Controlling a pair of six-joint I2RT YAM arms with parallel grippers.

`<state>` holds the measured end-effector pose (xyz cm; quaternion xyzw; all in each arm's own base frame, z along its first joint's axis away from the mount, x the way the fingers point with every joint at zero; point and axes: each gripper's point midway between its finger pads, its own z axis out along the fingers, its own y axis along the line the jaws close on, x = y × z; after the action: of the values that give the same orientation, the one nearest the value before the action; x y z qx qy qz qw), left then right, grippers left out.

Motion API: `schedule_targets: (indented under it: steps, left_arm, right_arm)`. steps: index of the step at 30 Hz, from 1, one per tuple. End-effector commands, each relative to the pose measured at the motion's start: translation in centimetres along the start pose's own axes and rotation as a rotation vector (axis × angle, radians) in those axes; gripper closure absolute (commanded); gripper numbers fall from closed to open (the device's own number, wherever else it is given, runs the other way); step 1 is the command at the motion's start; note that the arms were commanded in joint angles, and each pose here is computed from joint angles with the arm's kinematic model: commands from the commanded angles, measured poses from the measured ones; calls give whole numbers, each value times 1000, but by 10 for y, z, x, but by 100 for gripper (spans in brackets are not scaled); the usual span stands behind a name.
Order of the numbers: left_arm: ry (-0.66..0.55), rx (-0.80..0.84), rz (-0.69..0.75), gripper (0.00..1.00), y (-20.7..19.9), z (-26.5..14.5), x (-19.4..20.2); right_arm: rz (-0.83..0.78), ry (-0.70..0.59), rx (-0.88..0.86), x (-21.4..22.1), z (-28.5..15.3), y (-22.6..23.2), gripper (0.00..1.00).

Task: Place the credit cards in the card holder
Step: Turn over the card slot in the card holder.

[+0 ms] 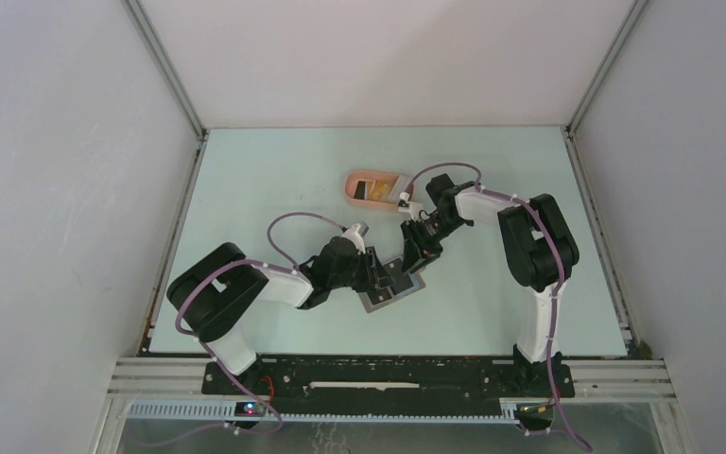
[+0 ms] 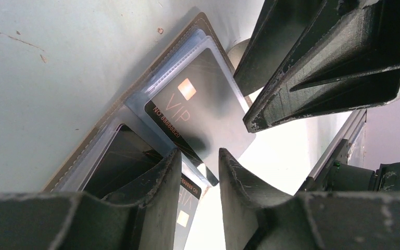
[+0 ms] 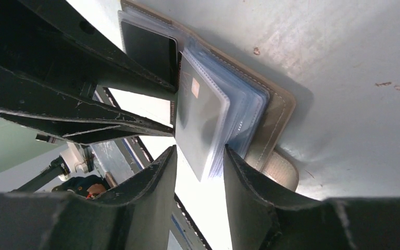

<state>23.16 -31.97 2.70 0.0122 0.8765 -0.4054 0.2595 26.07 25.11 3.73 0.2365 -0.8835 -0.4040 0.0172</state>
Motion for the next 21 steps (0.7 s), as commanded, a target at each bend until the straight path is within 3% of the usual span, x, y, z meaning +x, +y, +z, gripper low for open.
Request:
schedule_targets:
  steps: [1, 5, 21]
  left_arm:
    - [17, -28, -6, 62, 7, 2, 2]
    - [8, -21, -9, 61, 6, -1, 0]
    - [-39, 156, -106, 49, -13, -15, -9]
  right_arm:
    - [-57, -33, -66, -11, -9, 21, 55]
    - [-64, -43, -96, -11, -13, 27, 59]
    - [9, -18, -290, -6, -10, 47, 61]
